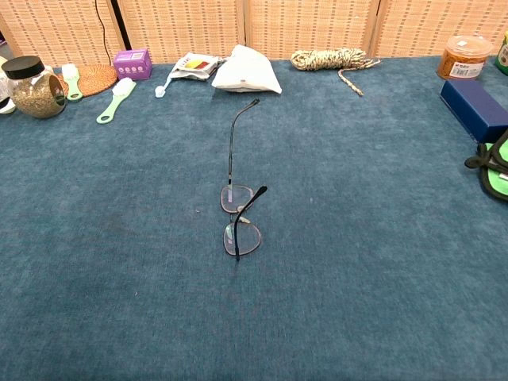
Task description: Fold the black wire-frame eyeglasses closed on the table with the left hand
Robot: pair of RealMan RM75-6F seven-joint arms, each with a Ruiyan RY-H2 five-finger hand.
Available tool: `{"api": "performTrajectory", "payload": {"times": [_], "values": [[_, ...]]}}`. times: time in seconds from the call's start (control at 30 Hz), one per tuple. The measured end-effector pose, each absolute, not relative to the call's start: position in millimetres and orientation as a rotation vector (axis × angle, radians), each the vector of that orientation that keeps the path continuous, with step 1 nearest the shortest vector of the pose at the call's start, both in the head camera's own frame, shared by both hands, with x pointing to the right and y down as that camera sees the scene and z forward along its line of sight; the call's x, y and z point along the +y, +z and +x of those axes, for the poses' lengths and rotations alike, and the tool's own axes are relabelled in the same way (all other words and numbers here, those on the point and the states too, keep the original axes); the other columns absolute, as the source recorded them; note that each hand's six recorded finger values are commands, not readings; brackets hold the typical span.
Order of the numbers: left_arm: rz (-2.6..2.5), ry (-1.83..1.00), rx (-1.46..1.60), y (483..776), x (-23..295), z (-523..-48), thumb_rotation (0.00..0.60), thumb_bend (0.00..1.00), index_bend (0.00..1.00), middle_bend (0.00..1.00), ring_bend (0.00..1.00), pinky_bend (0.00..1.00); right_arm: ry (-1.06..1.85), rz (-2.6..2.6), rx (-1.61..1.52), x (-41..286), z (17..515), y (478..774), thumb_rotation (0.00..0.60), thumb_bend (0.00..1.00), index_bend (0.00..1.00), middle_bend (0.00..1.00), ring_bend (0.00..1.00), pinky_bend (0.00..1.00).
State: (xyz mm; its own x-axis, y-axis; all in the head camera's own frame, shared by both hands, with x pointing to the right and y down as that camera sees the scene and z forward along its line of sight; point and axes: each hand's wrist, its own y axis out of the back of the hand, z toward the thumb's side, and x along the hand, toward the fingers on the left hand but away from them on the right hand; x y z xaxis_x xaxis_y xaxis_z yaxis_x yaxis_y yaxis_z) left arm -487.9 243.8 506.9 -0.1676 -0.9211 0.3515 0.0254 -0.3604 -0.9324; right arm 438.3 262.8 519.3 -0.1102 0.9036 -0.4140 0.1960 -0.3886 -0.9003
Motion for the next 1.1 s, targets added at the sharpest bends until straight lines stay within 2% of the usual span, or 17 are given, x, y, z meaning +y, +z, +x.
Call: {"api": "performTrajectory", "payload": {"times": [0.5, 0.73, 1.1], "values": [[-1.382, -1.584, 1.068, 505.9, 239.0, -480.2, 0.6, 0.28, 0.17, 0.13, 0.09, 0.04, 1.547, -1.573, -1.23, 264.2, 439.1, 517.6, 0.6, 0.0, 0.11, 0.03, 0.03, 0.13], [-1.468, -1.505, 1.019, 509.7, 228.8, -461.2, 0.6, 0.28, 0.17, 0.13, 0.09, 0.04, 1.55, -1.558, -1.235, 265.0, 440.2, 513.5, 0.6, 0.0, 0.11, 0.03, 0.03, 0.13], [-1.554, -1.295, 0.763, 521.6, 211.4, -411.5, 0.6, 0.28, 0.17, 0.13, 0.09, 0.04, 1.553, -1.547, -1.236, 265.9, 439.5, 508.8, 0.6, 0.0, 0.11, 0.03, 0.03, 0.13]]}}
